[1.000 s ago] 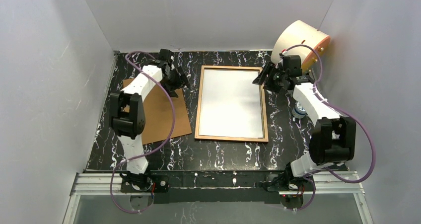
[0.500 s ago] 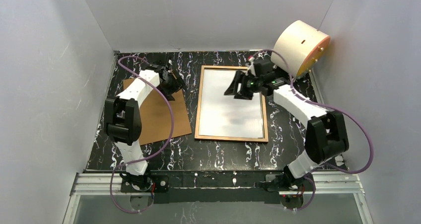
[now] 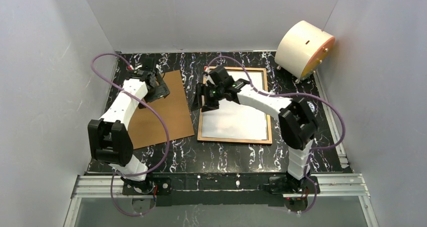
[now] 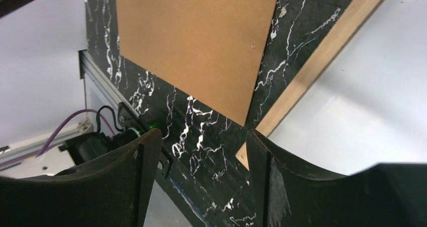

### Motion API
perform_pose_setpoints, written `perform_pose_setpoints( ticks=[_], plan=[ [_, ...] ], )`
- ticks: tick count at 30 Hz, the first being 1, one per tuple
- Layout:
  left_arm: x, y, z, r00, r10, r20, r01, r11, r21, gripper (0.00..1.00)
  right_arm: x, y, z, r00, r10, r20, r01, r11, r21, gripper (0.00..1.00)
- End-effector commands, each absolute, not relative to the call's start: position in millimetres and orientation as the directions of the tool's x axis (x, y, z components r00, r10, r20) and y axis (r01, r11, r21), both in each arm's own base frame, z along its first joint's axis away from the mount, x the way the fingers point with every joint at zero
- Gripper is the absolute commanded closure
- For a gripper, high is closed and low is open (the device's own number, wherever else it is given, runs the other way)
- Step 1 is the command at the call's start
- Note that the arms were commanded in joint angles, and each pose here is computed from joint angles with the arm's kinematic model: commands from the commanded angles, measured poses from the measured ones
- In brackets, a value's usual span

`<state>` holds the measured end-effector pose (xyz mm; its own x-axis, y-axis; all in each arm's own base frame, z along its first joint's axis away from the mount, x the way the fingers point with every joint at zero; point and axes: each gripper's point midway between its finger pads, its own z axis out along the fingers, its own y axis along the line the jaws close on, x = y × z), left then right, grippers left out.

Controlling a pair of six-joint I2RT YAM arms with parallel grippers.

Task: Put the photo into the frame

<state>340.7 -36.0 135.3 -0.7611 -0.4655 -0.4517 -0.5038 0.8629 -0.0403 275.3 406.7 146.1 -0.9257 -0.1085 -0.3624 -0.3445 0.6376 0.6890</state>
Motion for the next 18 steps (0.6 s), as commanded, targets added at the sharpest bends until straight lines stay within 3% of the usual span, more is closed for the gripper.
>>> perform_pose_setpoints(
  ticks=[1,9,18],
  plan=[
    [307,31,139,-0.775,-0.417,-0.475,-0.572,0.783,0.245,0.02,275,429,140,-0.923,-0.128,-0.362,-0.346,0.688,0.638,0.29],
    [331,87,118,-0.657,-0.578,-0.484,-0.700,0.706,0.107,0.02,289,454,111,-0.943,-0.100,-0.317,-0.283,0.741,0.609,0.28],
    [349,110,68,-0.674,-0.651,-0.349,-0.704,0.709,0.040,0.18,314,466,85,-0.946,-0.084,-0.314,-0.252,0.799,0.546,0.29]
  ],
)
